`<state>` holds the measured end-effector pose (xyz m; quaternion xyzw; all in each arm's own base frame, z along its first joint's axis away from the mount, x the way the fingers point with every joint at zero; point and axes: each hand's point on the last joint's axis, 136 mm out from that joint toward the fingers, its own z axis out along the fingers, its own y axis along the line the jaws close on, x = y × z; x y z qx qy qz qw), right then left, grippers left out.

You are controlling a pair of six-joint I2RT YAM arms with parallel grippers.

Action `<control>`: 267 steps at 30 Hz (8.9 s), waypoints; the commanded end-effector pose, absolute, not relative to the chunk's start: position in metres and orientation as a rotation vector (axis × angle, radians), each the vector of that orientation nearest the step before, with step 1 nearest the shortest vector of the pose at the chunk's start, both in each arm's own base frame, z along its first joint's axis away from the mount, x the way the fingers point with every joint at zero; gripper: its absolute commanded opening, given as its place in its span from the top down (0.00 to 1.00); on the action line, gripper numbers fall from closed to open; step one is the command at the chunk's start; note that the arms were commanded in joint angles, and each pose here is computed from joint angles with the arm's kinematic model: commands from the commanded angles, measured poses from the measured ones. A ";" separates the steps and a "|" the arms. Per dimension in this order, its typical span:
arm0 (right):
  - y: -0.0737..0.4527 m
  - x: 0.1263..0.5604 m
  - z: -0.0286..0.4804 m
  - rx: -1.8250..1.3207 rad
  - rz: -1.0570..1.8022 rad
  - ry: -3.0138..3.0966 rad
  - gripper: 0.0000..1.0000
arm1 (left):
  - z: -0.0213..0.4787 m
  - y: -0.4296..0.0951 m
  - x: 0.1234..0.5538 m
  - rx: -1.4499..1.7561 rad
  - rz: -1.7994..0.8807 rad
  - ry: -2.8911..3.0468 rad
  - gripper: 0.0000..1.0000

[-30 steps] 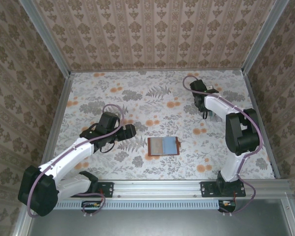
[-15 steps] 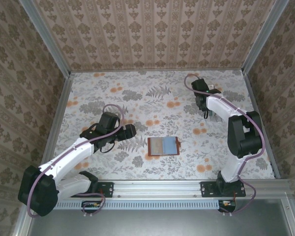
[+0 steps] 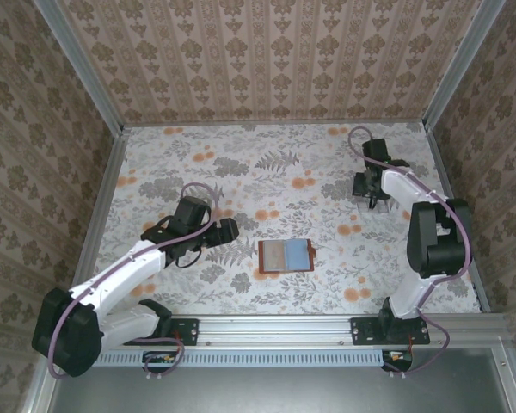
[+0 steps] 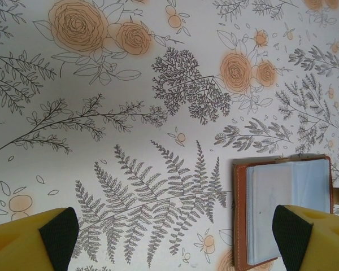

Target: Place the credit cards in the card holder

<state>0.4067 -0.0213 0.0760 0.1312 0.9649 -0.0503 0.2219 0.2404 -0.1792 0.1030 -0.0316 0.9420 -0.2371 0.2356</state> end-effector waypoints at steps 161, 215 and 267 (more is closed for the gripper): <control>0.114 0.308 0.162 0.180 0.961 2.464 1.00 | 0.095 -0.234 0.201 0.257 -0.829 2.760 0.09; 0.213 0.227 0.027 0.008 1.381 2.779 1.00 | 0.018 -0.284 0.195 0.232 -0.884 2.914 0.61; 0.251 0.223 0.044 -0.063 0.833 2.763 0.60 | 0.022 -0.264 0.187 0.152 -0.834 2.926 0.65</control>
